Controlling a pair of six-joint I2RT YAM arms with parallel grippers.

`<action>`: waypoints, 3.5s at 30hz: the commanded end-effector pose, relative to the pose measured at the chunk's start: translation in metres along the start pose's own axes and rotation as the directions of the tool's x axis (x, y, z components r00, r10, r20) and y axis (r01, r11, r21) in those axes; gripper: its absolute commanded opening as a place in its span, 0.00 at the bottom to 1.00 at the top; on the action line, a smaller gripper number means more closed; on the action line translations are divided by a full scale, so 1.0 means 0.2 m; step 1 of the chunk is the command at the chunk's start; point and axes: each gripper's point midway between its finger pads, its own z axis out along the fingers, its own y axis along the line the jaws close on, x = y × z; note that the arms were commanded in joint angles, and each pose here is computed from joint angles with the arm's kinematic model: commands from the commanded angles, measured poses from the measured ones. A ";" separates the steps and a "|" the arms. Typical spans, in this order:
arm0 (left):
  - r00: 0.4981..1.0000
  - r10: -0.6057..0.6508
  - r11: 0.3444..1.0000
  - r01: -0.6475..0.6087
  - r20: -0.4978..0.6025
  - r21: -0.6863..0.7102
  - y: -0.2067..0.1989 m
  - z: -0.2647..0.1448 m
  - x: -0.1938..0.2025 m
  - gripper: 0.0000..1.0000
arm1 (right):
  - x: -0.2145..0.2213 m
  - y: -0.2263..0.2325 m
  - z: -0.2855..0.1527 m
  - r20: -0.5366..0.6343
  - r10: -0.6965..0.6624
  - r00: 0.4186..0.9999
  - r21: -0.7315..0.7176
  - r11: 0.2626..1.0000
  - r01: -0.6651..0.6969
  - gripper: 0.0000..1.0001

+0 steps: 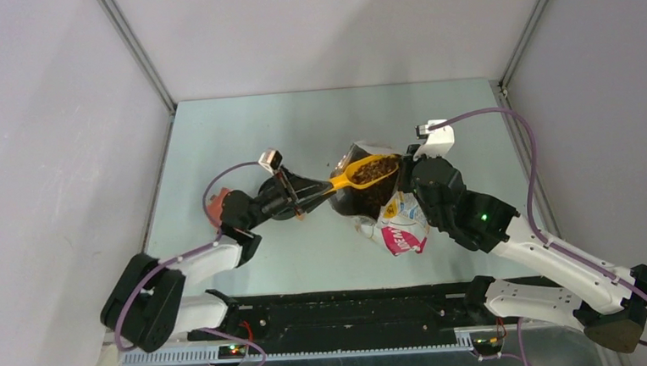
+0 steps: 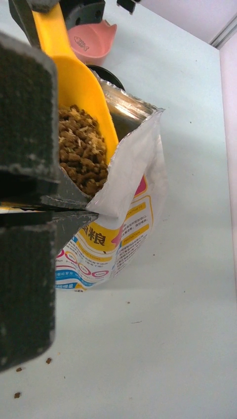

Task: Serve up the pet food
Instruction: Collect the pet food from the pet food bag, then pour the pet food into the pet food bowl.

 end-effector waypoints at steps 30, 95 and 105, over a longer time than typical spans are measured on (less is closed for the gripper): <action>0.923 0.266 0.964 -0.262 0.278 -0.054 -0.27 -0.32 -0.06 0.00 | -0.23 0.03 -0.07 0.124 0.141 0.982 -0.054 0.989 -0.135 0.00; 0.764 0.490 0.593 0.059 0.419 -0.803 0.35 -1.03 -0.42 0.00 | -0.18 -0.06 -0.04 0.152 0.101 0.983 0.017 0.994 -0.105 0.00; 0.822 0.493 0.513 -0.009 0.286 -0.858 0.29 -0.99 -0.43 0.00 | -0.16 -0.05 -0.03 0.135 0.099 0.986 0.008 0.995 -0.101 0.00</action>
